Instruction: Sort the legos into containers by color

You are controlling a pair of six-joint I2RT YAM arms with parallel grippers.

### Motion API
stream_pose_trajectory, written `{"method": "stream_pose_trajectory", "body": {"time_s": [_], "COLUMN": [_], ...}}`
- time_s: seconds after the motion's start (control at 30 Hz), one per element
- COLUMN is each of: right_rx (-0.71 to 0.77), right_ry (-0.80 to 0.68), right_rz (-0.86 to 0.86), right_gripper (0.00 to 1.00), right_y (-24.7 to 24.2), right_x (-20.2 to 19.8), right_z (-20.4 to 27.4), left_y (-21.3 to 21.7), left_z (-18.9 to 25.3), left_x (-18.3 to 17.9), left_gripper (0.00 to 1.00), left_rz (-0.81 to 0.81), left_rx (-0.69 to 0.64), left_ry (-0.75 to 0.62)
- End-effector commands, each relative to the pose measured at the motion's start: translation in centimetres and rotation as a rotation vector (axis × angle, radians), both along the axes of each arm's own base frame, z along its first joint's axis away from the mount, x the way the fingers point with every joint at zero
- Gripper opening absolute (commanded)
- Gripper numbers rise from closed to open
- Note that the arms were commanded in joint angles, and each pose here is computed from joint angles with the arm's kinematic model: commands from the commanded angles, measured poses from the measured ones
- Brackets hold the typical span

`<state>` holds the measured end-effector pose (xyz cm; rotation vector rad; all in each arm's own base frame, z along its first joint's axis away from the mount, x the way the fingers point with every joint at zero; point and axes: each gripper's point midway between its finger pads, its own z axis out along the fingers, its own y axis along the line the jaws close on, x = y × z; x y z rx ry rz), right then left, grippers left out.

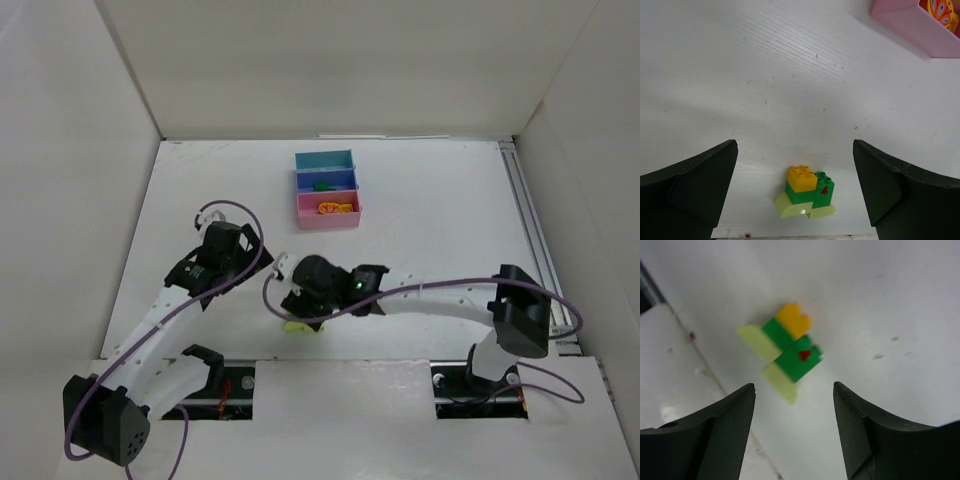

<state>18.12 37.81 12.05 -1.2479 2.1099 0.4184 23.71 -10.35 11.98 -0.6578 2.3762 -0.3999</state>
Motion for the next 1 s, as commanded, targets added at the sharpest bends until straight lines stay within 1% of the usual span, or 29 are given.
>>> {"method": "stream_pose_trajectory", "body": {"time_s": [0.0,0.03,0.07,0.17,0.27,0.37,0.4,0.57,0.77,0.93,0.97], "right_rx": [-0.077,-0.066,-0.076,-0.06,-0.023,-0.042,-0.023,-0.01,-0.012,-0.041,-0.031], "right_ry": [0.116,0.132,0.158,0.194,0.209,0.219,0.227,0.253,0.204,0.188,0.187], "right_rz": [-0.131,-0.145,-0.189,-0.236,-0.235,-0.279,-0.285,-0.349,-0.439,-0.452,-0.451], "right_gripper": [0.69,0.72,0.72,0.73,0.73,0.73,0.74,0.74,0.74,0.74,0.73], "right_y": [-1.4,-1.2,-1.4,-1.0,0.1,0.0,0.8,1.7,1.4,1.4,1.7], "right_x": [-3.5,-4.0,-4.6,-5.2,-5.6,-5.4,-5.6,-5.4,-4.1,-3.7,-3.6], "right_z": [-3.2,-3.2,-4.2,-5.5,-5.5,-6.7,-6.3,-7.6,-7.8,-8.0,-7.7], "left_y": [0.7,0.8,0.8,0.6,0.7,0.7,0.7,0.1,-0.2,-0.4,-0.4], "left_z": [1.3,1.4,1.4,2.0,2.0,2.2,2.2,2.5,2.4,2.5,2.5], "left_x": [0.2,0.0,0.0,0.1,0.0,0.0,0.0,0.1,0.2,0.3,0.3], "left_gripper": [0.99,0.99,0.99,0.99,0.99,0.99,0.99,0.99,0.99,0.99,0.99], "left_rz": [0.035,0.035,0.035,0.022,0.015,0.015,0.015,-0.021,-0.048,-0.054,-0.054], "left_rx": [0.017,0.016,0.016,0.004,0.01,0.007,0.007,-0.005,-0.006,-0.015,-0.015], "left_ry": [-0.034,-0.036,-0.036,-0.06,-0.062,-0.07,-0.07,-0.082,-0.08,-0.086,-0.086]}}
